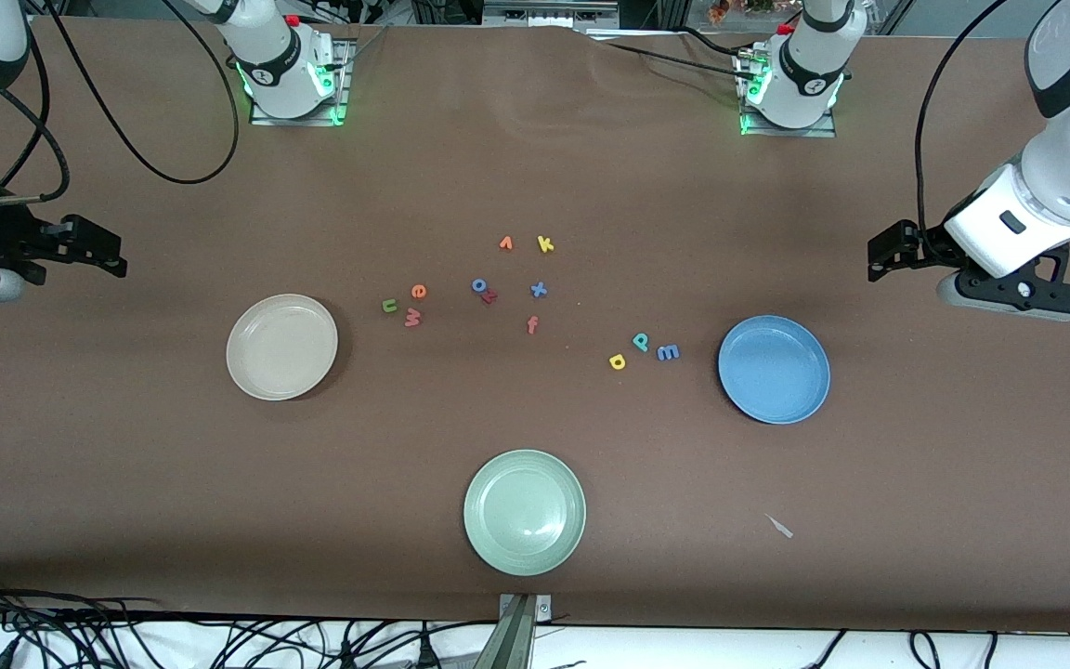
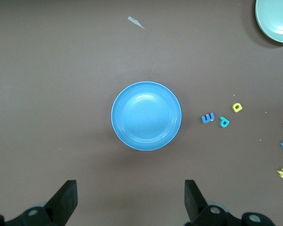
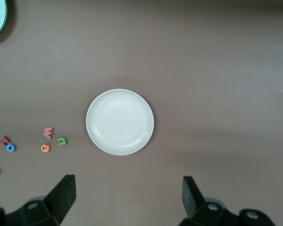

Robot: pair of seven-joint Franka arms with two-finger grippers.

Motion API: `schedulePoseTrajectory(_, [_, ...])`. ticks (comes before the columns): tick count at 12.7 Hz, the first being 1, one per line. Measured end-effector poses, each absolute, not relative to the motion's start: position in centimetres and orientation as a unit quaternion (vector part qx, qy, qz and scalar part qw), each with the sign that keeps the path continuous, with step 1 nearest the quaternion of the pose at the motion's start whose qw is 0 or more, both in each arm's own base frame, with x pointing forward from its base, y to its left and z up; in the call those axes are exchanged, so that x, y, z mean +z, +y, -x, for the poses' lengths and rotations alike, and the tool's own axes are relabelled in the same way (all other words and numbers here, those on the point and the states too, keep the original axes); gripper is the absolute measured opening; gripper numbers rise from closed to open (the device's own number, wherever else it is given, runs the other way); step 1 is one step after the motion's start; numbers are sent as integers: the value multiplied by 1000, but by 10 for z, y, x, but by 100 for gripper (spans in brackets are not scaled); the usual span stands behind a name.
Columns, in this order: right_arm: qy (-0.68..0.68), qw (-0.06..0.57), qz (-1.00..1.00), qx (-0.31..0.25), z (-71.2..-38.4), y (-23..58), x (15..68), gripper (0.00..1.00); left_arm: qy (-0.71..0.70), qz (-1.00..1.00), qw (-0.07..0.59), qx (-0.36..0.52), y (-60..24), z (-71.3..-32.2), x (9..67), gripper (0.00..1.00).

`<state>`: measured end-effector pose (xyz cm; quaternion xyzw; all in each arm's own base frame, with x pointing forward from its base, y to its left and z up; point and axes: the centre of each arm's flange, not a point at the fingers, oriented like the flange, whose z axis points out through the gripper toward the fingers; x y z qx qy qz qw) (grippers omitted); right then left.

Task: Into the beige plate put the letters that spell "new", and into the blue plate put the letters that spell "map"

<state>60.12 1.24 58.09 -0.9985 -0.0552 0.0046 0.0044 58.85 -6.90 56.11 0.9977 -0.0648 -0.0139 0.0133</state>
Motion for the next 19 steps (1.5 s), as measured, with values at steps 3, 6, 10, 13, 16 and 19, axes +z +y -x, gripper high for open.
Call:
schedulePoseTrajectory(3, [-55,4,998,5,-601,12,581,100,-65,-998,13,-14,-69,-589,561,100])
schedulePoseTrajectory(6, [-55,4,998,5,-601,12,581,100,-64,-998,13,-13,-69,-589,562,100])
schedulePoseTrajectory(10, [-55,4,998,5,-601,12,581,100,-64,-998,13,-13,-69,-589,562,100])
schedulePoseTrajectory(13, [-55,4,998,5,-601,12,581,100,-64,-998,13,-13,-69,-589,562,100])
schedulePoseTrajectory(16, [-55,4,998,5,-601,12,581,100,-64,-998,13,-14,-69,-589,561,100])
schedulePoseTrajectory(19, [-55,4,998,5,-601,12,581,100,-64,-998,14,-15,-69,-591,557,100])
